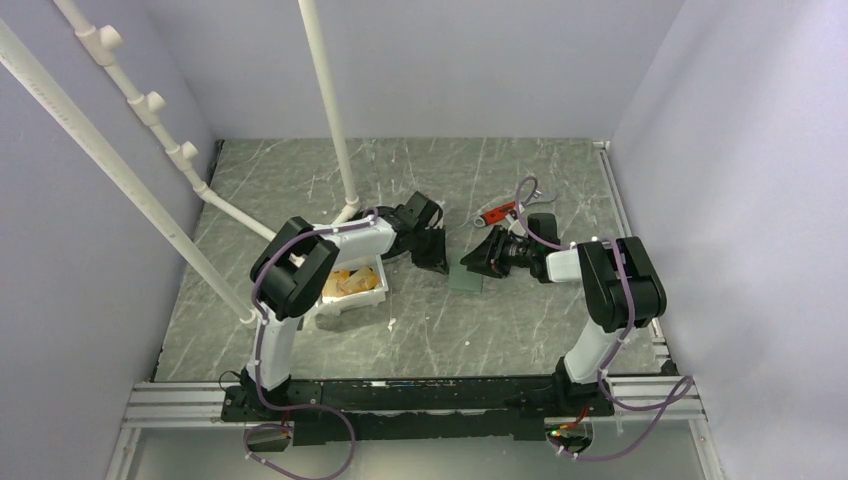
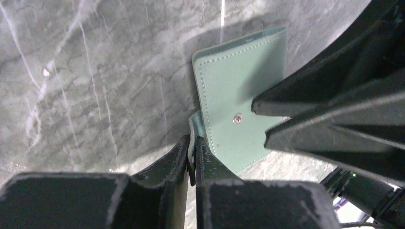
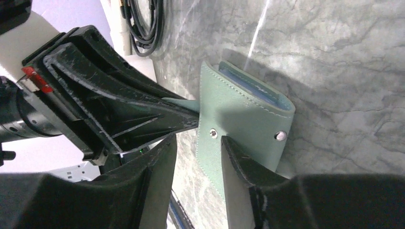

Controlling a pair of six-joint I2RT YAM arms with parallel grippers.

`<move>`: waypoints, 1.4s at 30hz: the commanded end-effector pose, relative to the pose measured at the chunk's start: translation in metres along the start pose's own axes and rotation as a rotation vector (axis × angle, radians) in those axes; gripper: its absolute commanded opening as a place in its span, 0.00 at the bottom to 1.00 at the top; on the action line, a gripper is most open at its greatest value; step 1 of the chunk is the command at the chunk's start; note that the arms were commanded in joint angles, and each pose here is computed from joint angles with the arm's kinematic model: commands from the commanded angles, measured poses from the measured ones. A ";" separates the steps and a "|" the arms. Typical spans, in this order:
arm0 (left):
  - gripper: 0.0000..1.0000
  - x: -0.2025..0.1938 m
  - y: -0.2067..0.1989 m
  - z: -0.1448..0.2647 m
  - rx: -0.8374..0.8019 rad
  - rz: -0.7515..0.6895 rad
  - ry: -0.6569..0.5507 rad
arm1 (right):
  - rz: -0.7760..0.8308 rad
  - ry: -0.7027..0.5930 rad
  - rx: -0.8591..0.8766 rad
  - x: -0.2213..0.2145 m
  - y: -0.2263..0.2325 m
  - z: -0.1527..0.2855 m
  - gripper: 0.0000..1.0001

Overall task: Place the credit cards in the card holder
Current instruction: Close the card holder at the center of the board.

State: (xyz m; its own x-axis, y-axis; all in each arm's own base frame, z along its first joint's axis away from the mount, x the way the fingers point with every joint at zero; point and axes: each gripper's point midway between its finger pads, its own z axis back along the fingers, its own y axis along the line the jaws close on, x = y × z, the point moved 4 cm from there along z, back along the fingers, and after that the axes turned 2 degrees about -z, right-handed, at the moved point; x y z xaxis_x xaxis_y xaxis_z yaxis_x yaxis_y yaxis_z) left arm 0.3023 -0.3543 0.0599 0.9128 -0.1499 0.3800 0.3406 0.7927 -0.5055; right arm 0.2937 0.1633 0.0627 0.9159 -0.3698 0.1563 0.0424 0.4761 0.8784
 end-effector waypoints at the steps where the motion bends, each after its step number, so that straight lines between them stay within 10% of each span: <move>1: 0.20 0.013 -0.023 0.029 -0.095 -0.015 -0.046 | 0.036 -0.007 -0.063 0.001 -0.018 -0.005 0.40; 18: 0.15 0.020 -0.050 0.029 -0.222 -0.039 -0.029 | 0.063 -0.002 -0.109 0.000 -0.025 -0.004 0.33; 34: 0.47 0.049 -0.040 0.072 -0.381 -0.010 -0.064 | 0.082 -0.022 -0.103 0.005 -0.015 0.005 0.40; 42: 0.17 0.067 -0.032 0.044 -0.347 -0.034 -0.046 | 0.092 -0.029 -0.082 0.001 -0.012 0.009 0.39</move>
State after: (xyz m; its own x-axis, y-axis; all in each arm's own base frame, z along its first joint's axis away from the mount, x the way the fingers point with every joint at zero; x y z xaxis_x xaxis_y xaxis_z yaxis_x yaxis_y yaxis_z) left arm 0.3337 -0.3467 0.1286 0.9161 -0.0965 0.3891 0.3682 0.5867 -0.7213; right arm 0.2932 0.1575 0.0614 0.9173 -0.3348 0.2154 -0.0036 0.5339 0.8455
